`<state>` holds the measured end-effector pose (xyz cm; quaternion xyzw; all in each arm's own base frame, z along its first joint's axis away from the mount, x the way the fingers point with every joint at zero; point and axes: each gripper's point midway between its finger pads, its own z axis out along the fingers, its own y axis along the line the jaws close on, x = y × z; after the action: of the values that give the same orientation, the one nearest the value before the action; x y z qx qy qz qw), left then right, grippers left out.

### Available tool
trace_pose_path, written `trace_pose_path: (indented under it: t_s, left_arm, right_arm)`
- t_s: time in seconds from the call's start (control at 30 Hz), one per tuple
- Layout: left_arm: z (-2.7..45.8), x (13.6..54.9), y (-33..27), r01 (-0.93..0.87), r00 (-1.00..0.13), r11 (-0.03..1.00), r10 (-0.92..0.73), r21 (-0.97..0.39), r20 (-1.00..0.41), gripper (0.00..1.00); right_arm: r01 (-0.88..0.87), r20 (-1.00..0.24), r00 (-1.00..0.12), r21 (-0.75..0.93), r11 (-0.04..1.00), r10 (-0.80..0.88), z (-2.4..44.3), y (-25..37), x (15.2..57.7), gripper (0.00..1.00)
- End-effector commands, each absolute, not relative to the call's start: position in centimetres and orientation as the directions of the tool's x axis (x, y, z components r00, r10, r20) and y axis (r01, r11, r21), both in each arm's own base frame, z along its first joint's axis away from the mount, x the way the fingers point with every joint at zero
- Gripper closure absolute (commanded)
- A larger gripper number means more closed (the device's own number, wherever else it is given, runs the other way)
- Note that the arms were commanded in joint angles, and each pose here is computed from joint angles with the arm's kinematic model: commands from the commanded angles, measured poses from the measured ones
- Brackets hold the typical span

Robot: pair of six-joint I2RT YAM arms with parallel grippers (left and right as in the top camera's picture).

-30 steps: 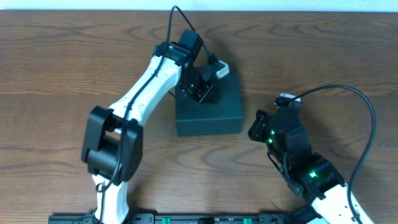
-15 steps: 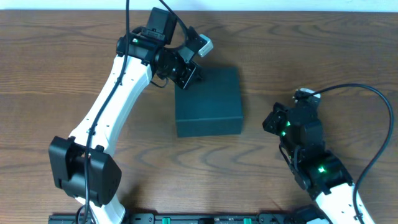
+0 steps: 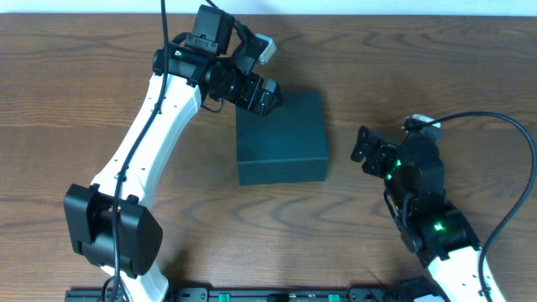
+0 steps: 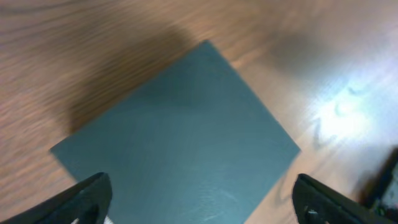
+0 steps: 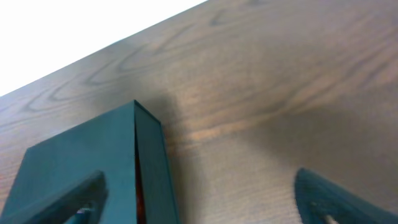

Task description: Pack container

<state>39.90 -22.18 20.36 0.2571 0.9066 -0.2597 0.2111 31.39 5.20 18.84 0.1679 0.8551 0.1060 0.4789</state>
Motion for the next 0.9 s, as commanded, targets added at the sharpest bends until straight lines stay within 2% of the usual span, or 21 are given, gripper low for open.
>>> trace_pose_path:
  t_s: [0.0, 0.1, 0.23, 0.43, 0.63, 0.87]
  left_arm:
    - [20.5, 41.2, -20.3, 0.444, -0.832, 0.837, 0.255, -0.319, -0.492, 0.05]
    - [20.2, 41.9, -18.7, 0.315, -0.874, 0.901, 0.152, -0.299, -0.462, 0.05]
    - [21.6, 42.3, -16.6, 0.253, -0.875, 0.916, 0.08, -0.311, -0.477, 0.05]
    - [26.8, 42.5, -10.3, 0.151, -0.805, 0.954, -0.034, -0.26, -0.592, 0.05]
    - [30.5, 41.2, -4.1, 0.029, -0.74, 0.982, -0.104, -0.187, -0.665, 0.05]
    - [29.5, 39.4, -1.6, -0.056, -0.781, 0.989, -0.131, -0.14, -0.611, 0.05]
  right_arm:
    - [0.14, -0.839, -0.448, 0.275, 0.951, 0.309, 20.6, 4.7, 32.0, 0.01]
    - [0.09, -0.859, -0.432, 0.262, 0.961, 0.274, 21.4, 4.6, 32.6, 0.01]
    - [-0.037, -0.858, -0.45, 0.295, 0.955, 0.248, 22.9, 4.3, 33.1, 0.01]
    - [-0.101, -0.877, -0.432, 0.277, 0.956, 0.209, 26.2, 1.5, 34.0, 0.01]
    - [-0.176, -0.872, -0.457, 0.281, 0.943, 0.175, 27.8, 1.9, 35.7, 0.01]
    - [-0.158, -0.851, -0.493, 0.291, 0.944, 0.18, 26.2, 1.6, 36.7, 0.01]
